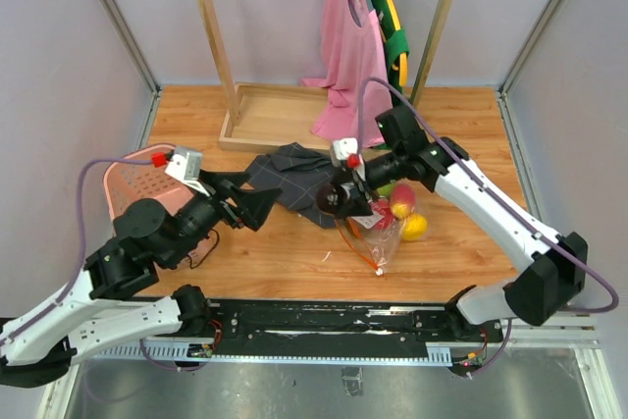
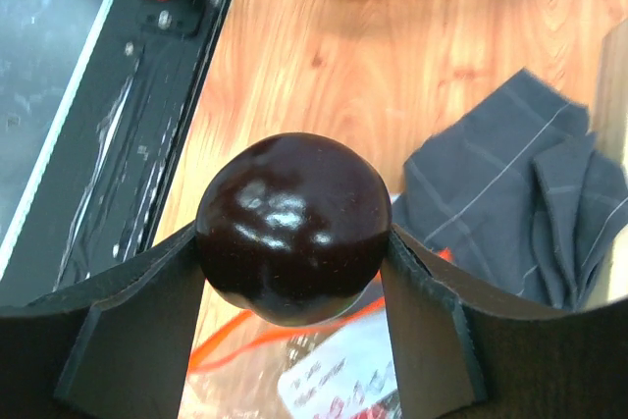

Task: Open the zip-top bag and remove the fake food
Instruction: Place the fake fruit in the bin.

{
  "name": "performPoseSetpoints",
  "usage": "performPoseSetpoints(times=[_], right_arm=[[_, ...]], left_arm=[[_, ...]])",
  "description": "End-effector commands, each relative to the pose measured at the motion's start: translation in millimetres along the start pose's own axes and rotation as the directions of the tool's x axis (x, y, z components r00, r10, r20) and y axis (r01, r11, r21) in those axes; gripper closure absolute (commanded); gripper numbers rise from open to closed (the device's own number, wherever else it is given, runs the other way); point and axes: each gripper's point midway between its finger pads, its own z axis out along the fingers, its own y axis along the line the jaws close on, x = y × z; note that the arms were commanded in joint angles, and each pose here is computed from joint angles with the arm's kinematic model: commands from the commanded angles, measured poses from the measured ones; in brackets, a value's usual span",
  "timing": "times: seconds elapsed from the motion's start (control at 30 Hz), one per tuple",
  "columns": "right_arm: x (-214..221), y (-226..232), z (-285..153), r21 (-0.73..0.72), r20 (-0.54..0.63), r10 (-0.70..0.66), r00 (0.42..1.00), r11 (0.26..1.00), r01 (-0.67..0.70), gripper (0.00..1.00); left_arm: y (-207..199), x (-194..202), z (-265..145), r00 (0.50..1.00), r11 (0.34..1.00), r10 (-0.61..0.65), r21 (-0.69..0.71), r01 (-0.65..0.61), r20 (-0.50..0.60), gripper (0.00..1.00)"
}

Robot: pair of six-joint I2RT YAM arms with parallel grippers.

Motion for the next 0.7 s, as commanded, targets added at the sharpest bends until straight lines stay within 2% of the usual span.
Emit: performPoseSetpoints(times=[0.0,0.23,0.5,0.67], right_arm=[[-43,-28,25,0.049,0.013,0.104,0.995,0.993,-0.104,0.84],[-105,-57,93,0.010,0.064,0.159,0.985,0.987,-0.160,0.84],[-148,-63,175,0.007,0.116,0.213,0.970,0.977,-0.215,0.85],[-148,-69,227,0.013,0.111,0.338,0.934,0.940,-0.342,0.86]], left_arm=[[26,-36,-17,0.986,0.975,0.167,-0.152,-0.164,0.010,0.01],[11,-102,-43,0.977,0.981,0.161,-0.128,-0.143,0.141,0.01],[6,-122,-62,0.973,0.991,0.118,-0.084,-0.103,0.200,0.01],[5,-128,-70,0.971,0.993,0.103,-0.071,-0.090,0.218,0.01]])
